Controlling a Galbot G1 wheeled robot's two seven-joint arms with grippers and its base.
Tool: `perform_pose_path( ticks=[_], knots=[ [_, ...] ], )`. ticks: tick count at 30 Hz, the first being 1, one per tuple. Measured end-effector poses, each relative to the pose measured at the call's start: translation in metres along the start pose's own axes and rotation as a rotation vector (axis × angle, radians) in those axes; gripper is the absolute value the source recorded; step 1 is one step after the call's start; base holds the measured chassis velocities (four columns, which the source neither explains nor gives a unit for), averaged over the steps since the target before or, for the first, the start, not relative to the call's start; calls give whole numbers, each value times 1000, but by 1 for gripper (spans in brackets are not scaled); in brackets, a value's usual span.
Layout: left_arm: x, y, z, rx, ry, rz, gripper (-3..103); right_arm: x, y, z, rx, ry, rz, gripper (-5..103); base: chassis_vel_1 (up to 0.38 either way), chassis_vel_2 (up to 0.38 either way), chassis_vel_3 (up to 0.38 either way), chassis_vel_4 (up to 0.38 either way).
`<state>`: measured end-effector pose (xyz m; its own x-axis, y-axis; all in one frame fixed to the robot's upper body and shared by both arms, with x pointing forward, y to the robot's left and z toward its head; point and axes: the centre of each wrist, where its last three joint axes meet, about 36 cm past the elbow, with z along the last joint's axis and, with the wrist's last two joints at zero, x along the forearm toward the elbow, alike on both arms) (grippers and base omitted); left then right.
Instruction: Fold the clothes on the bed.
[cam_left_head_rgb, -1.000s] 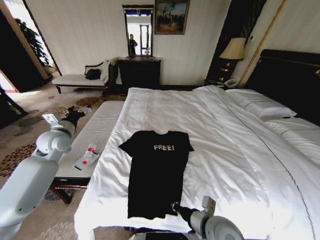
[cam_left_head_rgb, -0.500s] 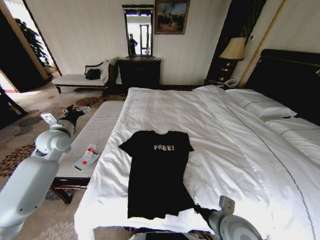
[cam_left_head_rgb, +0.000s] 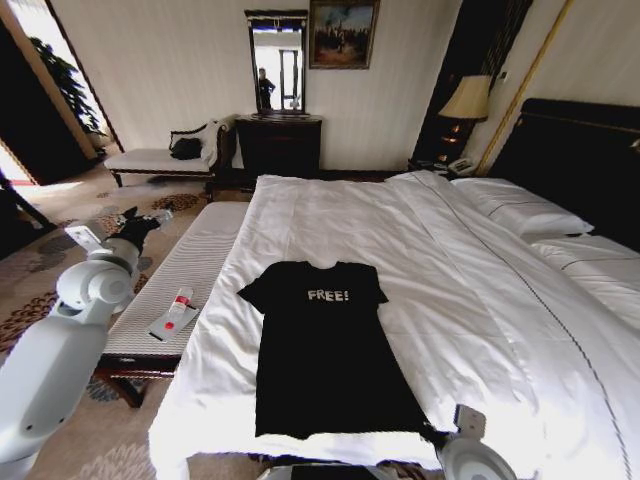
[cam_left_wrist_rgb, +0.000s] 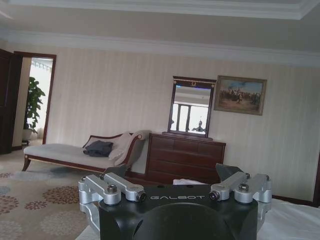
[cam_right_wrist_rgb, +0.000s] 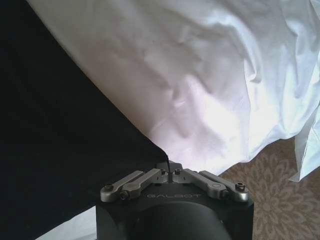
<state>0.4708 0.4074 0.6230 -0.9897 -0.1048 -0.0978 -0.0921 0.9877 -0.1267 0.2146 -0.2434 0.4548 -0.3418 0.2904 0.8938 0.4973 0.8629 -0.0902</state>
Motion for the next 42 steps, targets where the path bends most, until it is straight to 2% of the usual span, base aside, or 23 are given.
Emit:
perform_pose_path(
  ticks=[8, 15, 16, 18, 19, 20, 21, 23, 24, 25, 27, 28, 29, 30, 33, 34, 35, 36, 38, 39, 42],
  knots=[
    [1, -2, -3, 2, -8, 7, 100, 5, -2, 4, 18, 8, 10, 0, 0, 0, 0, 0],
    [8, -1, -11, 12, -24, 8, 100, 10, 4, -2, 6, -16, -45, -3, 0, 0, 0, 0],
    [11, -1, -15, 15, -31, 7, 100, 8, 7, -8, -10, -40, -62, 8, 0, 0, 0, 0],
    [13, -2, -18, 16, -37, 7, 100, 7, 8, -12, -23, -62, -72, 8, 0, 0, 0, 0],
    [15, -2, -20, 17, -42, 8, 100, 6, 10, -16, -37, -89, -82, 18, 0, 0, 0, 0],
    [17, -3, -25, 22, -53, 9, 100, 7, 11, -24, -56, -133, -100, 18, 0, 0, 0, 0],
    [21, -4, -33, 36, -70, 12, 100, 9, 11, -33, -76, -179, -113, 29, 0, 0, 0, 0],
    [24, -5, -39, 49, -83, 16, 100, 13, 11, -40, -85, -209, -125, 29, 0, 0, 0, 0],
    [27, -7, -51, 74, -108, 23, 100, 22, 10, -50, -93, -256, -143, 40, 0, 0, 0, 0],
    [31, -9, -66, 102, -139, 30, 100, 31, 10, -61, -93, -316, -162, 40, 0, 0, 0, 0],
    [32, -9, -72, 111, -152, 33, 100, 34, 10, -66, -91, -343, -168, 40, 0, 0, 0, 0],
    [36, -10, -84, 129, -174, 40, 100, 39, 10, -78, -85, -408, -181, 51, 0, 0, 0, 0],
    [41, -12, -93, 138, -191, 49, 100, 41, 11, -89, -85, -459, -195, 51, 0, 0, 0, 0],
    [43, -13, -95, 140, -195, 54, 100, 42, 12, -94, -85, -478, -200, 61, 0, 0, 0, 0],
    [53, -19, -102, 137, -213, 74, 100, 42, 16, -112, -91, -524, -218, 61, 0, 0, 0, 0],
    [62, -24, -106, 137, -220, 90, 100, 40, 20, -129, -104, -539, -239, 73, 0, 0, 0, 0],
    [67, -27, -108, 142, -227, 98, 100, 39, 22, -139, -115, -540, -256, 73, 0, 0, 0, 0],
    [71, -30, -110, 148, -233, 105, 100, 38, 24, -146, -124, -531, -274, 83, 0, 0, 0, 0],
    [76, -33, -113, 162, -240, 114, 100, 36, 27, -157, -142, -510, -305, 83, 0, 0, 0, 0],
    [80, -37, -117, 183, -252, 129, 100, 36, 31, -175, -170, -484, -358, 94, 0, 0, 0, 0],
    [83, -40, -120, 195, -265, 142, 100, 35, 35, -199, -200, -418, -451, 94, 0, 0, 0, 0]
  ],
)
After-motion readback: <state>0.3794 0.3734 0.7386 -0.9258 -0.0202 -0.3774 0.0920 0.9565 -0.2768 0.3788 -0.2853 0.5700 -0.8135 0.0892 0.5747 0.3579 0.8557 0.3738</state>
